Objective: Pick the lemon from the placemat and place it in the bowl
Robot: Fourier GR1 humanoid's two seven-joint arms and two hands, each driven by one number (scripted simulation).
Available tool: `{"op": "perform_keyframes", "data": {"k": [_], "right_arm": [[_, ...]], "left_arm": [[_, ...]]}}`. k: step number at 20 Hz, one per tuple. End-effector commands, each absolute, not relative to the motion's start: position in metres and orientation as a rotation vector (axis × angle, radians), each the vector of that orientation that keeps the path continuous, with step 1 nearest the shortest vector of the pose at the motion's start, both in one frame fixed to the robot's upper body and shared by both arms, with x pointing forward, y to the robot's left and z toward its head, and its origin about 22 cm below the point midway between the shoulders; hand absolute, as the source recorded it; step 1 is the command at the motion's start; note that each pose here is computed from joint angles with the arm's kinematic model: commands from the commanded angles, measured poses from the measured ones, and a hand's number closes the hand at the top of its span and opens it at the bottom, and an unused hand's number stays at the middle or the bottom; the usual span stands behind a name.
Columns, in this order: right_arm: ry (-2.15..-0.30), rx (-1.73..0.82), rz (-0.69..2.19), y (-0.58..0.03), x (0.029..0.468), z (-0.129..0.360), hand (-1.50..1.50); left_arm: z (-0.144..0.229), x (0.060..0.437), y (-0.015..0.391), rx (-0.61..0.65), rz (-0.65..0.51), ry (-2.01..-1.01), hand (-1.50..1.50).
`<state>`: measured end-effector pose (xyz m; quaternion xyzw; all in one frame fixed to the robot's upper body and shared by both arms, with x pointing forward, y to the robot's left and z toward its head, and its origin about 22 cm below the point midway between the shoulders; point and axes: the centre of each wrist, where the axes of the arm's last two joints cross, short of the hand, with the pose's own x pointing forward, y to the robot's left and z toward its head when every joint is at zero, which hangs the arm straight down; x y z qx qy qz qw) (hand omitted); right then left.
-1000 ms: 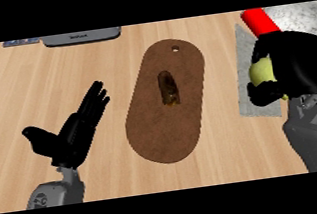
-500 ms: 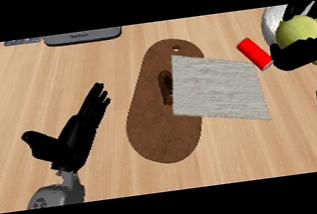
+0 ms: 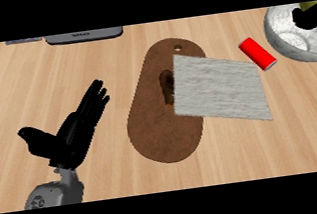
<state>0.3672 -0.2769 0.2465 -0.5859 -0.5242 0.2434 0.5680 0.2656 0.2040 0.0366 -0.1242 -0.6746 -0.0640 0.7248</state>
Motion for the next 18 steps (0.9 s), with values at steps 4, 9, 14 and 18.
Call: {"op": "perform_keyframes", "data": {"k": [4,9,14,18], "right_arm": [[-1.251,-1.404,0.546,-0.339,0.404,0.205,1.5],[-1.159,-1.488,0.601,-0.373,0.422,0.21,1.5],[-1.019,-1.509,0.65,-0.395,0.421,0.162,1.5],[-0.857,-1.385,0.551,-0.409,0.419,0.147,1.5]], "left_arm": [[0.031,0.255,0.196,-0.28,-0.16,-1.501,0.0],[0.028,0.271,0.189,-0.294,-0.174,-1.496,0.0],[0.034,0.264,0.186,-0.326,-0.181,-1.493,0.0],[0.037,0.274,0.192,-0.325,-0.198,-1.502,0.0]]}}
